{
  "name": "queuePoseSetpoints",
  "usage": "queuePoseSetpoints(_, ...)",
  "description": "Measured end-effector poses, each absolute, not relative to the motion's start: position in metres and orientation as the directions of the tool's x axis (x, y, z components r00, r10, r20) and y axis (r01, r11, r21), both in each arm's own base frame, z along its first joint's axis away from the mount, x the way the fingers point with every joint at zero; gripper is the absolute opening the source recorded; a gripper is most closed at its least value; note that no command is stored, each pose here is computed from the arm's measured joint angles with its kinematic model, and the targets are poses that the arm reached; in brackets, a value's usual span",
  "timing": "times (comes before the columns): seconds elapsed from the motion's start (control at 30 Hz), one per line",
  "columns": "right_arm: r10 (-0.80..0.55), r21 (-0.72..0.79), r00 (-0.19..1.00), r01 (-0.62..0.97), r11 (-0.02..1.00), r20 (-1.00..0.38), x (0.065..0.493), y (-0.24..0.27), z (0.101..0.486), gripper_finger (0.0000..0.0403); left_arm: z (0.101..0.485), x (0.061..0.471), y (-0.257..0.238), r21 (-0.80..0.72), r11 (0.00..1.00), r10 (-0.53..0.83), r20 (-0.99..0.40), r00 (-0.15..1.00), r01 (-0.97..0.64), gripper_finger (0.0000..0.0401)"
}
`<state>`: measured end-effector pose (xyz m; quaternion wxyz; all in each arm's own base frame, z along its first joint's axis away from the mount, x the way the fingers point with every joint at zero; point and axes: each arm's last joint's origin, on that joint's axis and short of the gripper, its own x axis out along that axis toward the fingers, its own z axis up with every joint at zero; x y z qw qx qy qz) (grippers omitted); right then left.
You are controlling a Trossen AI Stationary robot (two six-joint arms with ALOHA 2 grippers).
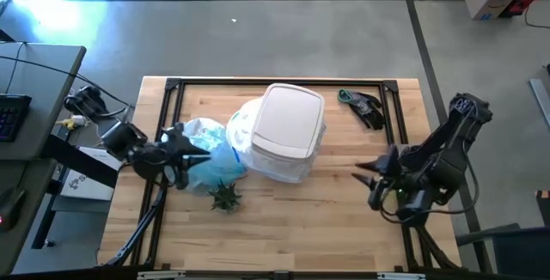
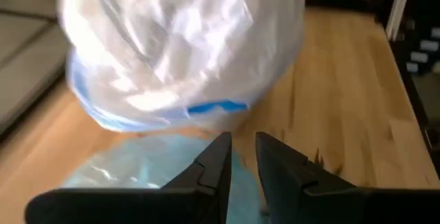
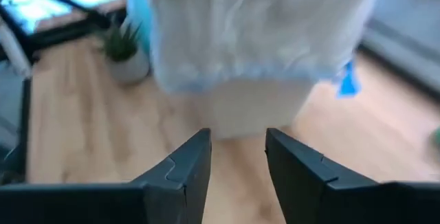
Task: Place trash/remove bag and relplace
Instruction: Return to Home Position
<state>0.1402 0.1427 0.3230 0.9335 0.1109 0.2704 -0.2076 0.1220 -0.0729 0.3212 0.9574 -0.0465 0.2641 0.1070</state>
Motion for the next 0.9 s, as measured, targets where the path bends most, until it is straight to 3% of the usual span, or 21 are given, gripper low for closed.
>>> queuePoseSetpoints(0.23, -0.446, 0.029, 0.823, 0.486, 0.874, -0.353, 0.107, 0.123, 0.333, 0.0128, 0.294, 0.094, -0.056, -0.060, 0.935, 0.301, -0.381, 0.874, -0.349, 0.0049)
queuePoseSetpoints(0.4, -0.427, 0.060, 0.867, 0.455, 0.888, -0.255, 0.088, 0.111, 0.321, 0.0128, 0.251, 0.086, -0.051, -0.188, 0.925, 0.262, -0.314, 0.912, -0.331, 0.0049)
queuePoseSetpoints(0.67, -0.389, 0.311, 0.911, 0.412, 0.857, -0.136, 0.055, 0.059, 0.245, 0.0128, 0.204, 0.084, -0.045, -0.272, 0.918, 0.241, -0.201, 0.950, -0.290, 0.0049)
queuePoseSetpoints(0.77, -0.358, 0.408, 0.933, 0.337, 0.848, -0.026, 0.047, 0.043, 0.218, 0.0128, 0.201, 0.081, -0.038, -0.278, 0.906, 0.277, -0.182, 0.943, -0.320, 0.0049)
queuePoseSetpoints(0.9, -0.347, 0.473, 0.938, 0.305, 0.827, 0.002, 0.046, 0.041, 0.213, 0.0128, 0.206, 0.079, -0.027, -0.268, 0.893, 0.335, -0.138, 0.932, -0.360, 0.0049)
